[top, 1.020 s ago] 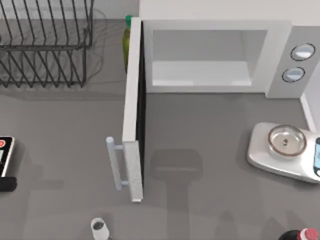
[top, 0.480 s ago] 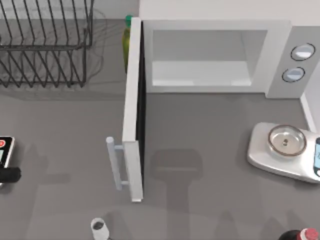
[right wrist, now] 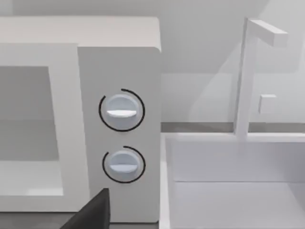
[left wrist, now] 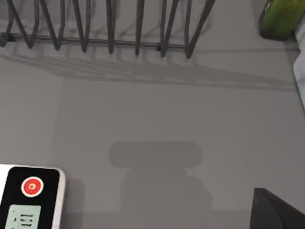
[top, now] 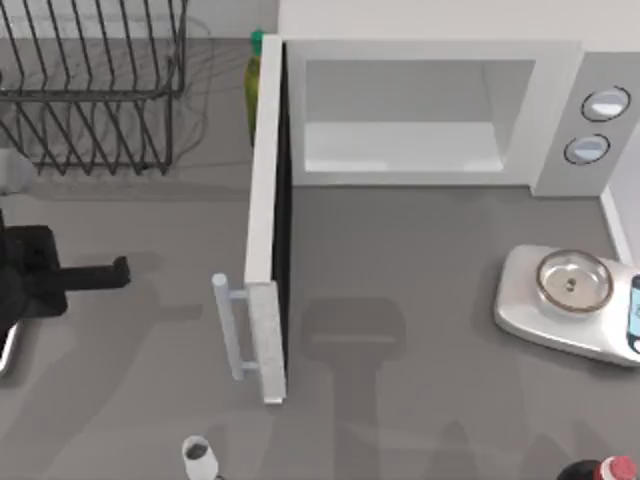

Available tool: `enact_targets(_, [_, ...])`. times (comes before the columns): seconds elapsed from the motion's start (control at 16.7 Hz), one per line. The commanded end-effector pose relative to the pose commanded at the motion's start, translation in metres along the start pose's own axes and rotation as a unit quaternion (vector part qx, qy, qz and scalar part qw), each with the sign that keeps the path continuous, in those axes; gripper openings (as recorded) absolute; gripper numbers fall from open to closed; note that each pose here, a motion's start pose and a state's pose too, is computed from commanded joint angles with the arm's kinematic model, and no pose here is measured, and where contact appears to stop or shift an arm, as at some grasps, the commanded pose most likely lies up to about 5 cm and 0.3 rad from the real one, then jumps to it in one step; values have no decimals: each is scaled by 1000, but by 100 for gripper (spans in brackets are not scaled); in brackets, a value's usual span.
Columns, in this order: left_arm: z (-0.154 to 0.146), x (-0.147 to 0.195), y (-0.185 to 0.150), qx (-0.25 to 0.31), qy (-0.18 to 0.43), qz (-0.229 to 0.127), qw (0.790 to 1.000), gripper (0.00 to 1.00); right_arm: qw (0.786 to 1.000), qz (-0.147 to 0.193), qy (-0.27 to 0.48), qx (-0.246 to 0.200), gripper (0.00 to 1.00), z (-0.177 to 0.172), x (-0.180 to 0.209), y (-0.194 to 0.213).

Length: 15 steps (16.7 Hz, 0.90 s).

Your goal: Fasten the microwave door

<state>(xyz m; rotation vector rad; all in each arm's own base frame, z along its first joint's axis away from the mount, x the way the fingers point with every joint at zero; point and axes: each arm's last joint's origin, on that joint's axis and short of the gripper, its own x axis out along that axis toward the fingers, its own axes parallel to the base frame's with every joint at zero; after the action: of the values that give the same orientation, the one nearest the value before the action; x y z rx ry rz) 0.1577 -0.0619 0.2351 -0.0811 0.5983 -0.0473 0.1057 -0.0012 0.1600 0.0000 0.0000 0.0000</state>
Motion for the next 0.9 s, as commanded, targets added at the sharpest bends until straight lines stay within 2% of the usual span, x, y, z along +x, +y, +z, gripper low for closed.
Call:
enact_targets(0.3, [19,20,-40,28,83,24,996,0,1000,0,0,0,100,0,0,0])
enact_targets(0.72, [20,23,-47,33,93,29,995,0,1000,0,0,0,100,0,0,0])
enact_targets(0.9, [7,35,-47,35,98,31,994,0,1000,0,0,0,100,0,0,0])
